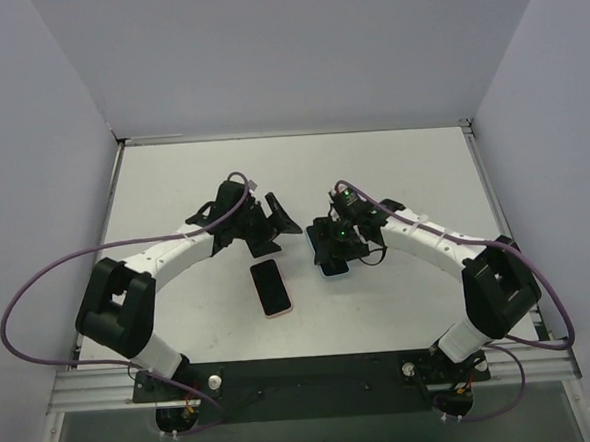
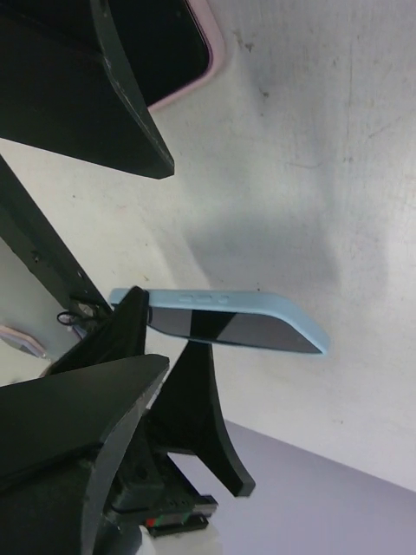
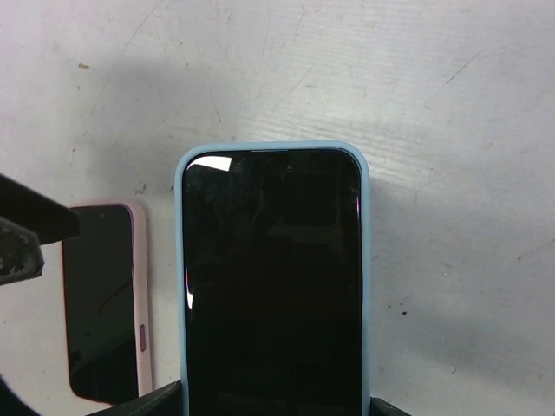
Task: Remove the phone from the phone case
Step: Pick up the phone at the center of the board.
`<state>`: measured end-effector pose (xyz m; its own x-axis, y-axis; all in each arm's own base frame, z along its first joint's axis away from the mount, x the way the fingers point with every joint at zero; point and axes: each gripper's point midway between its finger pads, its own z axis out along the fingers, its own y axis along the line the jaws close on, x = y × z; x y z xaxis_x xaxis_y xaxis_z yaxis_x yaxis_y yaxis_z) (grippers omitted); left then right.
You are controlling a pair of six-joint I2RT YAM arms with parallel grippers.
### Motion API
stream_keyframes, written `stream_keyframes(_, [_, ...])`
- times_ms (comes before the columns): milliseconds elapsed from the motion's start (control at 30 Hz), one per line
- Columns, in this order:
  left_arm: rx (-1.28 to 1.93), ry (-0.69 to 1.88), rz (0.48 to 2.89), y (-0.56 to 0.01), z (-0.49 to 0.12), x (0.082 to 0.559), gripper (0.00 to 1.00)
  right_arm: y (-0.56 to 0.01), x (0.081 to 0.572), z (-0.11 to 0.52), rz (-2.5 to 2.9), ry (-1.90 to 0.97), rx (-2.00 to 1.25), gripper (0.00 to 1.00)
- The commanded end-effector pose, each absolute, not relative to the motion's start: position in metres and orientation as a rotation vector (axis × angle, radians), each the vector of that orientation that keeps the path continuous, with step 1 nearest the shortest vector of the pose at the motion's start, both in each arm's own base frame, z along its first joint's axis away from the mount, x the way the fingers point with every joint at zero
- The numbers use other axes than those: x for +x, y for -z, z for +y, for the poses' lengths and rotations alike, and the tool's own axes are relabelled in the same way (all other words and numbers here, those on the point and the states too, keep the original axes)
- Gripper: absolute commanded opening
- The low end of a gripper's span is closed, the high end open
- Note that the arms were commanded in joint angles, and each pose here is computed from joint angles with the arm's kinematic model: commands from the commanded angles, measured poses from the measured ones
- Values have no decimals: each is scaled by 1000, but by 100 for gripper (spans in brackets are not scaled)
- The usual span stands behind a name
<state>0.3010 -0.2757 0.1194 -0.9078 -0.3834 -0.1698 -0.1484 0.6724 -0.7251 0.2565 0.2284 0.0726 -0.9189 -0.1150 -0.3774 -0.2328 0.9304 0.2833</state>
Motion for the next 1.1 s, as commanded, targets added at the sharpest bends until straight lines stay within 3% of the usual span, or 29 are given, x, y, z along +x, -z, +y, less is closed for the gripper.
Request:
stream_keyframes(0, [-426, 1324, 2451, -150, -305, 317, 95, -93, 253, 245, 2671, -562, -230, 21])
stream_keyframes(367, [-413, 1424, 2492, -122, -329, 311, 89, -102, 245, 263, 2655, -606, -279, 23])
stream_keyframes(567, [-403, 1463, 2495, -117, -338, 308, 79, -109, 241, 265, 2639, -624, -280, 25])
stream_keyframes(700, [-399, 1488, 2490, -115, -341, 306, 69, -113, 239, 265, 2628, -633, -278, 32])
stream_keyframes(800, [-390, 1516, 2488, -113, -346, 303, 58, -112, 239, 266, 2629, -635, -285, 37])
stream_keyframes(867, [-381, 1544, 2482, -112, -351, 301, 42, -110, 237, 266, 2640, -639, -291, 47])
stream_keyframes(900, [-381, 1555, 2485, -111, -352, 299, 34, -109, 236, 266, 2642, -639, -289, 54])
stream_keyframes(933, [-387, 1563, 2488, -108, -352, 297, 27, -109, 236, 265, 2642, -638, -291, 69])
stream_keyframes(967, [-385, 1590, 2471, -112, -353, 297, 4, -111, 236, 263, 2636, -637, -287, 74])
stream_keyframes(1067, [-382, 1603, 2447, -117, -347, 300, 0, -126, 242, 248, 2572, -617, -285, 90])
